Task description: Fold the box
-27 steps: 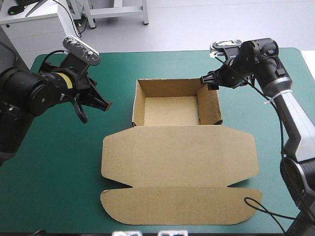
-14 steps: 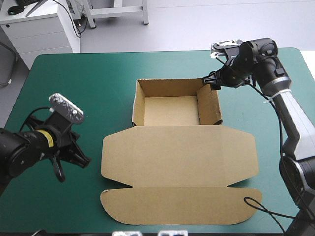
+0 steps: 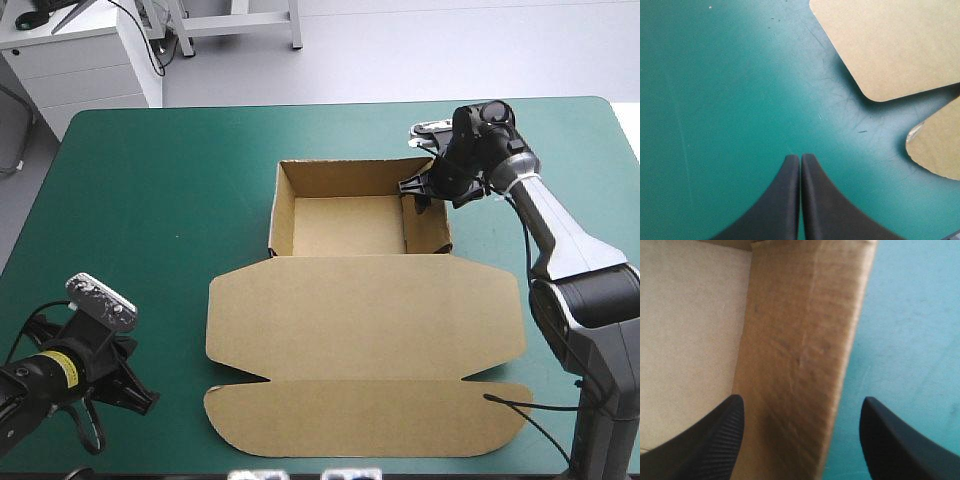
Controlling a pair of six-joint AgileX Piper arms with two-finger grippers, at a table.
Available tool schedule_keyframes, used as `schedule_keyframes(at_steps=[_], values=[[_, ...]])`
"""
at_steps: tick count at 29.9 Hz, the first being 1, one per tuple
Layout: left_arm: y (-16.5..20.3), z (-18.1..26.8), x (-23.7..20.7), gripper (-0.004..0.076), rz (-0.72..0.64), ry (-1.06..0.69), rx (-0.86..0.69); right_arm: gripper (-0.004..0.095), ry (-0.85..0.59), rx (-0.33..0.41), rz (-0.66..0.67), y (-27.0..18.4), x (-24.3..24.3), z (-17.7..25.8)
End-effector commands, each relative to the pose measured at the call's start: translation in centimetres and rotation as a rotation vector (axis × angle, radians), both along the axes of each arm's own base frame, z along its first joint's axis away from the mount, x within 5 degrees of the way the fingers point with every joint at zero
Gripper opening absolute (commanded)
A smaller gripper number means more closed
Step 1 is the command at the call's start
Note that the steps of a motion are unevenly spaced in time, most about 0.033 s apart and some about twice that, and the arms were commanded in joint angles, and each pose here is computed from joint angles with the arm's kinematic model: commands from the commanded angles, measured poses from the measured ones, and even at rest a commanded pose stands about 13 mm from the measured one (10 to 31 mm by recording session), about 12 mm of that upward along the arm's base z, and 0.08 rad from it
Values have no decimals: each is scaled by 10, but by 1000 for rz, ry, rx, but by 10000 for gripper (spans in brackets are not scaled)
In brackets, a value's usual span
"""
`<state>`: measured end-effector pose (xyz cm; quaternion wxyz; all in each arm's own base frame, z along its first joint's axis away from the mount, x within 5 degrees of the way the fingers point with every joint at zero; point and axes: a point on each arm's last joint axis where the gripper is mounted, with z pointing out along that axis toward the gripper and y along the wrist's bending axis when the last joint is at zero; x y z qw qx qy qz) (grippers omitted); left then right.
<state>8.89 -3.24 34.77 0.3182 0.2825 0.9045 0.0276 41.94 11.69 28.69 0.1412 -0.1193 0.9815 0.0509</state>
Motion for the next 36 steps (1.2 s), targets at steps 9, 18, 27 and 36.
schedule_keyframes(at_steps=[9, 18, 27, 36], values=[[0, 4, 0, -8, 1, -64, -38, 70, -23, -15, 6, -3, 4, 5], [-1, 6, 2, -8, -5, -95, -50, -19, -57, -111, -36, -47, 12, 10], [-3, 8, 4, -8, -14, -134, -71, -19, -100, -182, -258, -165, 9, 27], [-3, 9, 5, -8, -14, -141, -70, -19, -70, -260, -522, -277, -19, 28]])
